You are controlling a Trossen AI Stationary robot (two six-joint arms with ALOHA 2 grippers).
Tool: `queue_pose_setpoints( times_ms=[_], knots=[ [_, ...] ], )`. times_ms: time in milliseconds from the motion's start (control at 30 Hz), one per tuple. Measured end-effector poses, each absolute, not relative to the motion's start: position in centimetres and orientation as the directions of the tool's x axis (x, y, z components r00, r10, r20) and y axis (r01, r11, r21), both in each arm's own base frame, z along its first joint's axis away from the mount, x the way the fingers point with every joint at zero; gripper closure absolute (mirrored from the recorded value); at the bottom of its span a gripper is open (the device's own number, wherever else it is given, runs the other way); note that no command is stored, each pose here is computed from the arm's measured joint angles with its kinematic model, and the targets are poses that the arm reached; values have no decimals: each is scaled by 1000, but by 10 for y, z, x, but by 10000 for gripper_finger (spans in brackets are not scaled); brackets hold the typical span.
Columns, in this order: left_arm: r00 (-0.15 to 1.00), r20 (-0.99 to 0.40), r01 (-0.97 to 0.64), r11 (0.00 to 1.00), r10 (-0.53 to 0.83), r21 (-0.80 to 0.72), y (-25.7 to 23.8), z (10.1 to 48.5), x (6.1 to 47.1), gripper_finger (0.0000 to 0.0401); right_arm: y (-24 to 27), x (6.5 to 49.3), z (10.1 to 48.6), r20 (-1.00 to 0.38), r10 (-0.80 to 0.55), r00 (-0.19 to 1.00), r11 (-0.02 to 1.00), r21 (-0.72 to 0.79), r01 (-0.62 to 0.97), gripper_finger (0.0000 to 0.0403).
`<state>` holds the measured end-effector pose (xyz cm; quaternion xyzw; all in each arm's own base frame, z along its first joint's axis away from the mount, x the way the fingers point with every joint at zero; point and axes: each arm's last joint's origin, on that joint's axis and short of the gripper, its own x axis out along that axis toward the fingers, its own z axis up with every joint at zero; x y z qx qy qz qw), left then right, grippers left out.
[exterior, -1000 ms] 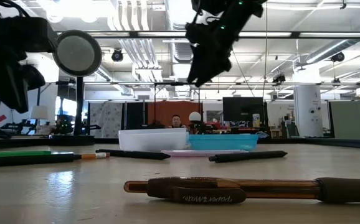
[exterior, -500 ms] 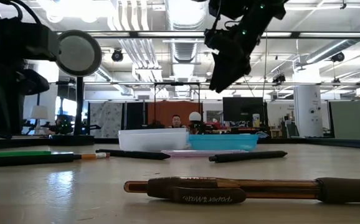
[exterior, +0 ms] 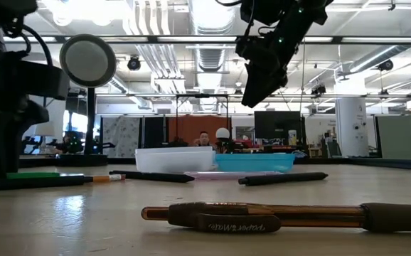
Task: Pick & place school supplies into a supply box
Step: Put the green pen into the supply box
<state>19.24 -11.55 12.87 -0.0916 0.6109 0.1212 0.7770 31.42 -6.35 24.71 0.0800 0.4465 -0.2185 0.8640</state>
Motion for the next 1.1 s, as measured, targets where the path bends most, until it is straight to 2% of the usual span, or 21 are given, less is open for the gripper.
queue_pose_setpoints(
  times_ms=[133, 267, 400, 533, 600, 700, 767, 900, 1100],
  knots=[
    [228, -972, -344, 939, 57, -26, -106, 133, 197, 384, -77, 306, 255, -790, -339, 511, 856, -34, 516, 198],
    [264, -963, -444, 893, 53, -73, -91, 142, 202, 384, -88, 292, 264, -761, -408, 504, 811, -48, 584, 216],
    [303, -952, -576, 803, 41, -149, -68, 157, 204, 384, -98, 277, 270, -722, -447, 528, 731, 46, 681, 232],
    [440, -898, -669, 667, -1, -329, -39, 184, 208, 384, -103, 261, 267, -710, -434, 555, 653, 177, 737, 243],
    [575, -818, -668, 571, -9, -476, -22, 202, 214, 384, -103, 256, 261, -714, -402, 573, 625, 244, 742, 246],
    [758, -649, -612, 409, 60, -677, 6, 228, 220, 384, -102, 251, 252, -709, -390, 588, 598, 290, 747, 248],
    [815, -560, -576, 316, 148, -754, 26, 238, 223, 384, -102, 250, 248, -697, -397, 598, 597, 299, 745, 248],
    [808, -524, -582, 225, 269, -781, 57, 239, 233, 384, -103, 251, 243, -667, -412, 621, 595, 319, 738, 249],
    [772, -591, -632, 180, 234, -754, 73, 214, 270, 384, -105, 251, 241, -657, -420, 626, 597, 320, 736, 250]
  ],
)
